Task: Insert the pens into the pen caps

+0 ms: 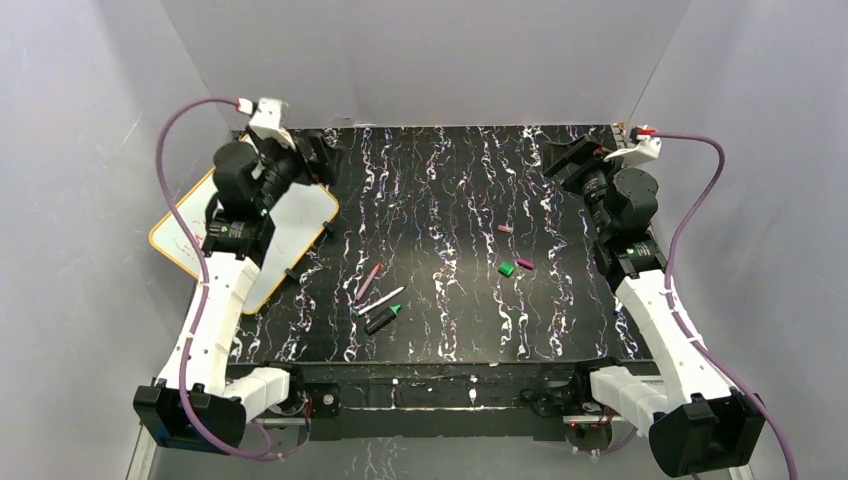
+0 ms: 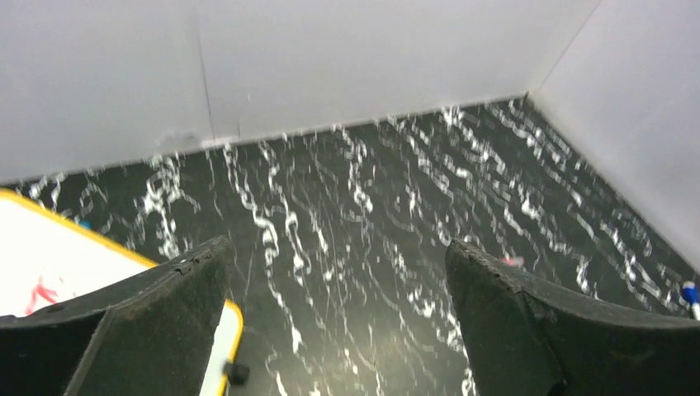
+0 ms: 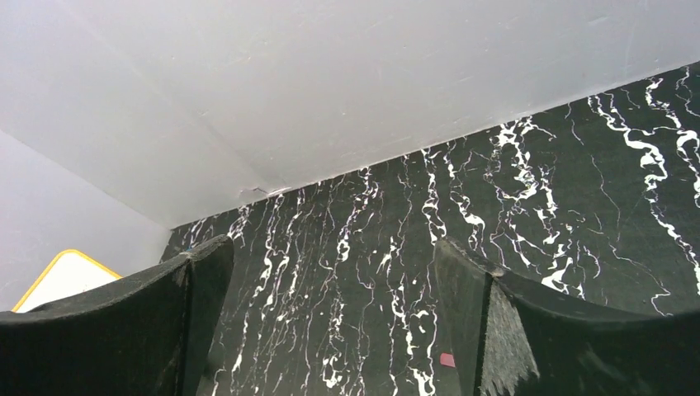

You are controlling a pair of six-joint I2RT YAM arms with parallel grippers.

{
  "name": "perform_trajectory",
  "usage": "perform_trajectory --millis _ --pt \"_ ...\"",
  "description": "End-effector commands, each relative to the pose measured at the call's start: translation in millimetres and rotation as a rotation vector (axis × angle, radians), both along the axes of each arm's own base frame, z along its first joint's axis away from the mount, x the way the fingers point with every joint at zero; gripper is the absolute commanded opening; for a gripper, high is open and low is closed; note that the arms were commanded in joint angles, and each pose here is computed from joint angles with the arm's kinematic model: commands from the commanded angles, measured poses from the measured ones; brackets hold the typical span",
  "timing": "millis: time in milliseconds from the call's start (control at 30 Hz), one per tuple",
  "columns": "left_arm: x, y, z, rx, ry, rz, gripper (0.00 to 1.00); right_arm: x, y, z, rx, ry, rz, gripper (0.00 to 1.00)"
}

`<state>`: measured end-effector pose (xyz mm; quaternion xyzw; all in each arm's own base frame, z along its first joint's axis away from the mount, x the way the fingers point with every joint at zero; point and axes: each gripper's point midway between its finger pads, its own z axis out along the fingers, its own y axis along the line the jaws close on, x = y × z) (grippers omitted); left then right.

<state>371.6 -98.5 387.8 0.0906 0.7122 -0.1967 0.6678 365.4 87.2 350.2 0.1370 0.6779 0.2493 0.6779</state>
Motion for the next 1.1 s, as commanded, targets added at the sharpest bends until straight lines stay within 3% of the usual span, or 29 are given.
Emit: perform_trajectory --millis 0,100,300,433,600,700,733,833,933,1067 --pt "-21.1 -10.8 -19.3 0.073 -0.045 -0.002 0.98 -5.8 -14.0 39.6 0.060 -0.095 -0.075 0.99" --pt "-38.4 -24.7 -39.3 0.080 0.047 -0.060 0.98 -6.2 -20.0 26.9 0.114 -0.071 -0.114 0.99" --pt "-95.0 -89.7 -128.0 -0.030 0.501 -0.466 0.98 -8.1 17.7 -1.0 0.057 -0.099 0.103 0.99" --pt "-114.8 -85.3 -171.2 0.017 0.632 -0.431 0.98 4.7 32.0 -14.8 -0.001 0.013 0.173 0.99" --pt "-130.5 -89.6 -210.7 0.192 0.700 -0.374 0.96 1.1 33.9 -13.5 -0.011 -0.012 0.189 0.99" --pt "-130.6 -81.1 -248.7 0.369 0.754 -0.256 0.79 -3.4 33.8 -15.5 -0.017 -0.011 0.194 0.99" --pt "-128.5 -76.9 -262.9 0.419 0.785 -0.210 0.79 -4.3 33.7 -17.4 -0.021 -0.012 0.196 0.99" --pt "-129.8 -76.8 -286.0 0.478 0.845 -0.178 0.93 -3.9 34.1 -24.0 -0.025 -0.002 0.199 0.99" --pt "-127.9 -82.4 -289.3 0.481 0.837 -0.166 0.94 -2.6 34.1 -24.4 -0.039 0.006 0.199 0.99" --pt "-131.5 -90.0 -289.3 0.468 0.831 -0.203 0.74 -1.0 31.1 -27.9 -0.046 0.011 0.182 0.99"
